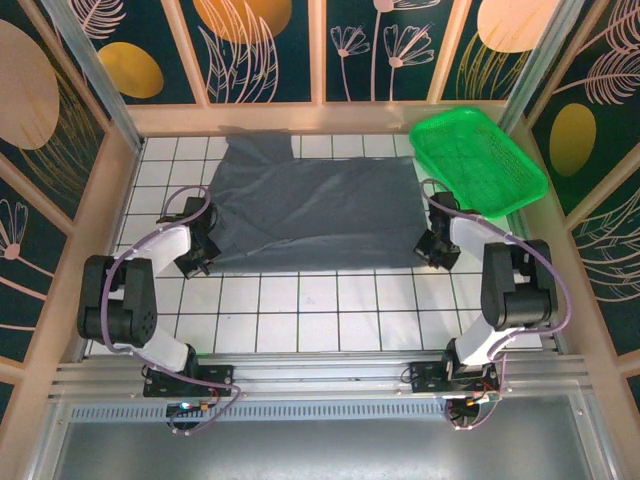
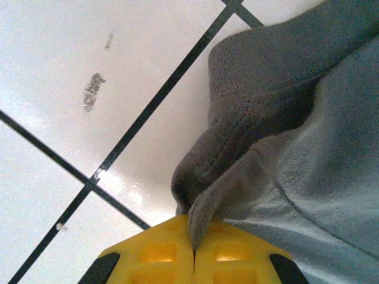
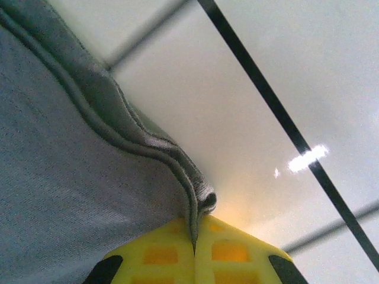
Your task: Fold and stack the t-shirts
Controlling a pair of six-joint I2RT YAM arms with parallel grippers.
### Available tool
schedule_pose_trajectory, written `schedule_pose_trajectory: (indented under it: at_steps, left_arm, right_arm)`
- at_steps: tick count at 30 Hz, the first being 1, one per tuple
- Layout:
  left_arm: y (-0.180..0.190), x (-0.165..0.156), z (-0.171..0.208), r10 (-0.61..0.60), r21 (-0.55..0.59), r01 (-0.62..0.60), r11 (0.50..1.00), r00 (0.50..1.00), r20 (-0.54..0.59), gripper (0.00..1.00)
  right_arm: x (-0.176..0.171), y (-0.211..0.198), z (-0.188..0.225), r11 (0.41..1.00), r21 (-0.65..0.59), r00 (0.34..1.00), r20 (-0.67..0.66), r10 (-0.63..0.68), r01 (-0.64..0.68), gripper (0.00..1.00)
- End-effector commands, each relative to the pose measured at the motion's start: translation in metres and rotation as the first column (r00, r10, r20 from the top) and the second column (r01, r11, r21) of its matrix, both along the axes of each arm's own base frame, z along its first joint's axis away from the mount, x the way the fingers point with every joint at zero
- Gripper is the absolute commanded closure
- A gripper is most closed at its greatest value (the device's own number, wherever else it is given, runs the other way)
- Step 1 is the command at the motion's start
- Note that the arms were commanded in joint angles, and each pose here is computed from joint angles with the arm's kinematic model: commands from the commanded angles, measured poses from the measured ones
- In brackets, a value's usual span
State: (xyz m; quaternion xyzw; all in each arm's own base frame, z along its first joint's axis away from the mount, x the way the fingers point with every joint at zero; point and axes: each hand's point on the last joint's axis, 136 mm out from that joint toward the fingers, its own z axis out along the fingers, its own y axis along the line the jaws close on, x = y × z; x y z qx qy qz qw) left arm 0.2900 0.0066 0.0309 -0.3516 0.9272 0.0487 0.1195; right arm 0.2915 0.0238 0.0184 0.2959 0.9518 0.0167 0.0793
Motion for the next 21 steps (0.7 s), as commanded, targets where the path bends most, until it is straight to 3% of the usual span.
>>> schedule_pose_trajectory:
  at_steps: [1,9,10,11,14,15,19,21]
  left_arm:
    - [0.014,-0.026,0.004,0.036,0.051,-0.033,0.998,0.998,-0.055,1.00]
    - [-0.003,-0.068,-0.016,0.223,-0.087,-0.230,0.969,0.971,-0.083,1.00]
    - [-0.002,-0.067,-0.014,0.241,-0.082,-0.247,0.966,0.968,-0.070,1.00]
    - [0.001,-0.064,-0.009,0.255,-0.074,-0.258,0.963,0.966,-0.051,0.91]
    - [0.007,-0.045,0.019,0.282,-0.058,-0.280,0.958,0.959,0.027,0.51]
    - [0.007,-0.037,0.029,0.286,-0.064,-0.282,0.957,0.957,0.058,0.45]
    - [-0.010,-0.002,0.060,0.287,-0.177,-0.261,0.949,0.948,0.139,0.41]
    - [-0.036,0.008,0.058,0.278,-0.305,-0.229,0.924,0.952,0.125,0.42]
  right_arm:
    - [-0.056,-0.009,-0.001,0.999,-0.033,0.988,-0.152,-0.033,0.028,1.00]
    - [-0.107,0.012,-0.013,0.996,0.067,0.965,-0.258,-0.047,0.067,1.00]
    - [-0.105,0.012,-0.011,0.995,0.071,0.967,-0.250,-0.053,0.073,0.92]
    - [-0.101,0.013,-0.008,0.995,0.071,0.971,-0.231,-0.055,0.073,0.84]
    - [-0.074,0.013,0.016,0.996,0.070,0.992,-0.120,-0.049,0.058,0.65]
    - [-0.064,0.013,0.025,0.997,0.072,0.996,-0.076,-0.036,0.042,0.62]
    - [-0.012,0.045,0.072,0.981,0.137,0.977,0.180,0.114,-0.140,0.54]
    - [0.008,0.086,0.095,0.918,0.254,0.922,0.322,0.217,-0.305,0.53]
